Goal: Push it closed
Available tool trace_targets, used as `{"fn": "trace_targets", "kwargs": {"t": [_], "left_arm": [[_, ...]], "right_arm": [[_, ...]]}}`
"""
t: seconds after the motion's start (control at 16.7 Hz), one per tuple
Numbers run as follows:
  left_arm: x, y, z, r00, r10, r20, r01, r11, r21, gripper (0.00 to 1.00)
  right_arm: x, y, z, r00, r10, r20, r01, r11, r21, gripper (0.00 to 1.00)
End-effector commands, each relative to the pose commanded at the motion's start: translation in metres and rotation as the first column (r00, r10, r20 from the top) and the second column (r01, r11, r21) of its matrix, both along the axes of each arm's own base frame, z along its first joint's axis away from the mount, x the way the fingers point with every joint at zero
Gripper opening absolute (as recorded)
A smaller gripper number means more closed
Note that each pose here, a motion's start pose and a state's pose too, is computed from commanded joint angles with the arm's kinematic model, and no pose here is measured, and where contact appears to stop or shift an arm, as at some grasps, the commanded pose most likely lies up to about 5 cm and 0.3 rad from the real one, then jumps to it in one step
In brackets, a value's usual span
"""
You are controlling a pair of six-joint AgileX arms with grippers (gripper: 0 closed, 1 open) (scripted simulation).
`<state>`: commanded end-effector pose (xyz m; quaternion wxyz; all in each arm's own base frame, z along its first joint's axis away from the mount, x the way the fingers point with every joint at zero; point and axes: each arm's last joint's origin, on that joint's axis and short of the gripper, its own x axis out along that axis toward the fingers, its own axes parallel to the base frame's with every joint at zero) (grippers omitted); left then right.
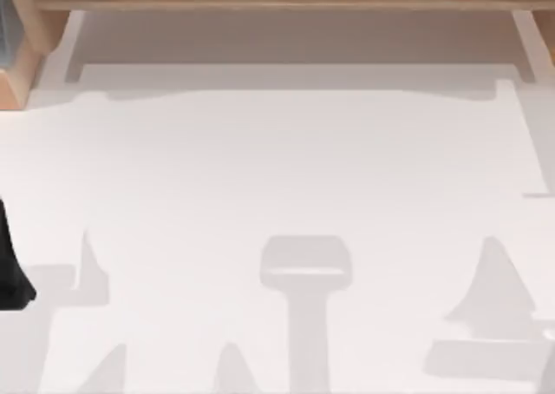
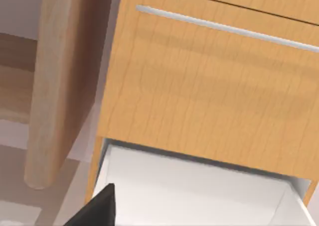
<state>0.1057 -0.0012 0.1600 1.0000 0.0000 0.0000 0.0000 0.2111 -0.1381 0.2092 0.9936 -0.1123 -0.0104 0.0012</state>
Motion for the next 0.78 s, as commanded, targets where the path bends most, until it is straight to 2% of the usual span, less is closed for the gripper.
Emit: {"fn": "trace_targets", "kwargs": {"t": [0.18, 0.36, 0.54, 0.66, 0.78], "left_arm": [[0.0, 0.0, 0.0, 1.0, 0.0, 0.0, 0.0, 1.0, 0.0, 1.0], [0.0, 0.0, 0.0, 1.0, 0.0, 0.0, 0.0, 1.0, 0.0, 1.0], [0.0, 0.0, 0.0, 1.0, 0.0, 0.0, 0.0, 1.0, 0.0, 1.0], [0.0, 0.0, 0.0, 1.0, 0.0, 0.0, 0.0, 1.0, 0.0, 1.0], [0.0, 0.0, 0.0, 1.0, 0.0, 0.0, 0.0, 1.0, 0.0, 1.0]], "right_arm": [[0.006, -0.01, -0.015, 1.0, -0.007, 0.002, 0.008, 0.979, -0.204, 1.0], [0.012, -0.02, -0.036, 1.0, -0.017, -0.003, 0.014, 0.904, -0.427, 1.0], [0.014, -0.028, -0.059, 1.0, -0.025, -0.008, 0.014, 0.772, -0.636, 1.0], [0.015, -0.033, -0.075, 1.0, -0.029, -0.009, 0.012, 0.66, -0.751, 1.0], [0.015, -0.036, -0.089, 0.999, -0.031, -0.009, 0.009, 0.54, -0.841, 1.0]]}}
